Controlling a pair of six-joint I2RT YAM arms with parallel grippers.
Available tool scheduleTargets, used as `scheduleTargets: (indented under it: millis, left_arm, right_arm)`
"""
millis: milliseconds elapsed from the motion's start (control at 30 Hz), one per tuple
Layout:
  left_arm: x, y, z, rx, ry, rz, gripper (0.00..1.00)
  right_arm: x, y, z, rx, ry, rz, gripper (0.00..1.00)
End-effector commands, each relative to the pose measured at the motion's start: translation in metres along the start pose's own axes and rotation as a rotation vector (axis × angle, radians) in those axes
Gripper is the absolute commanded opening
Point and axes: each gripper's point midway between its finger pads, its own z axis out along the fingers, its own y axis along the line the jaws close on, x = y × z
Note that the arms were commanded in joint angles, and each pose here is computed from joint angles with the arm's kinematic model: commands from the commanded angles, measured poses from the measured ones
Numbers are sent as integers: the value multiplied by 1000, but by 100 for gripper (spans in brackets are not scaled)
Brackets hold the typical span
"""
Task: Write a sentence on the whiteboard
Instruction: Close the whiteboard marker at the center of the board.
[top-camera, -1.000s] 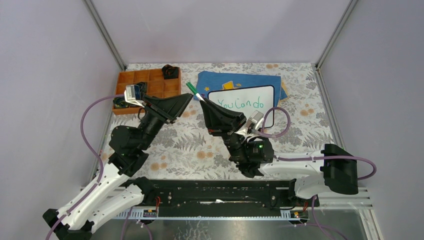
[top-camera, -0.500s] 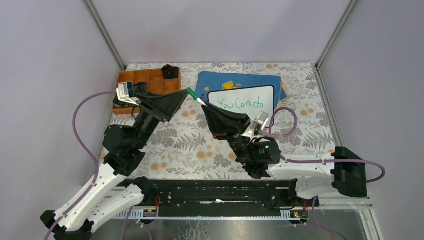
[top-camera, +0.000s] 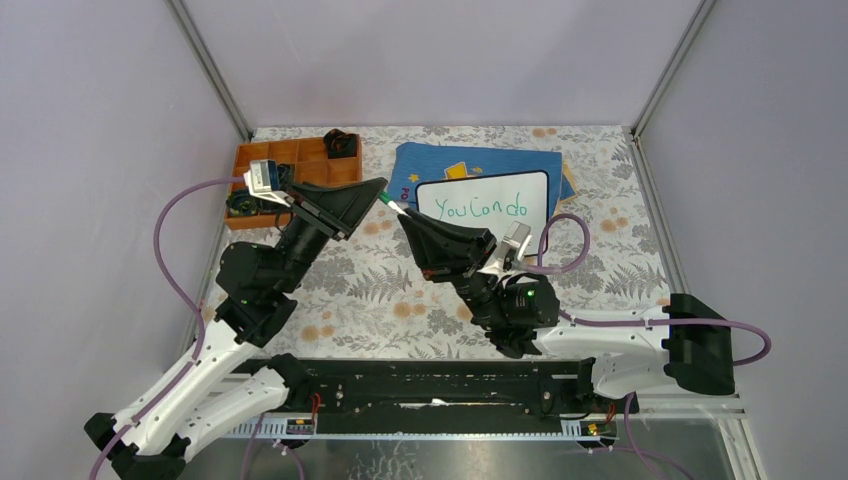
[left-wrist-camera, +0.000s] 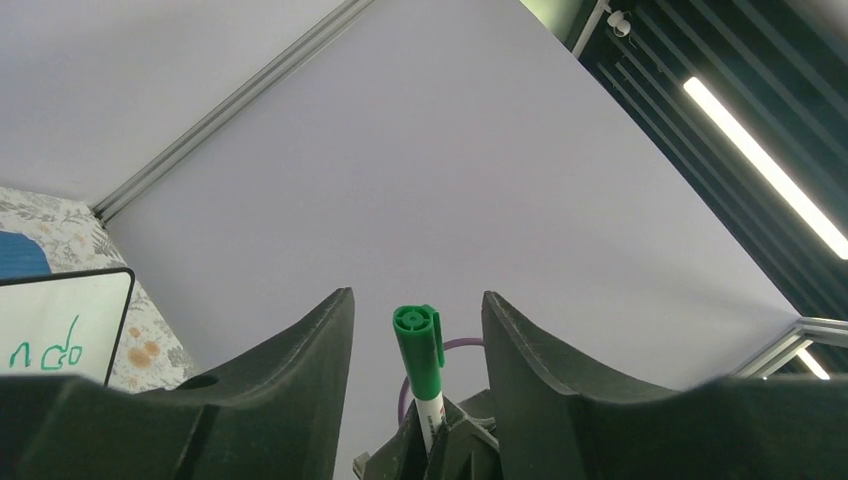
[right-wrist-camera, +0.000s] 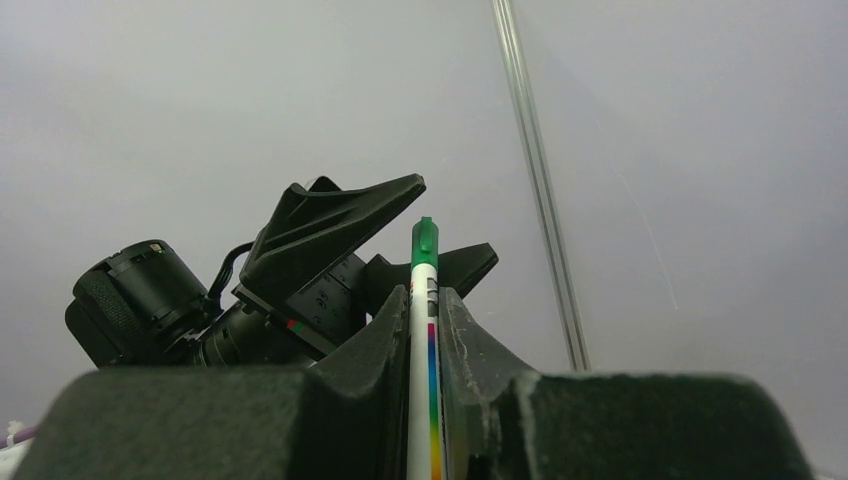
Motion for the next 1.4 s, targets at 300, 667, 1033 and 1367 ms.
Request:
scheduleTargets:
  millis: [300,667,1033,1367]
  left_arm:
    - [-4,-14,-1,50,-13,-3,36]
    - [2,-7,-2,36,5,-22,7]
    - [18,-1,0,26,74,-92,0]
    - [45,5,-2,12,150,-143,0]
  right_arm:
    - [-23,-1,4,7,-58,25,0]
    - [-18,-6,5,33,-51,11,0]
    - [-13,-10,13,71,-48,-5,0]
    - [-10,-11,21,90,-51,-21,0]
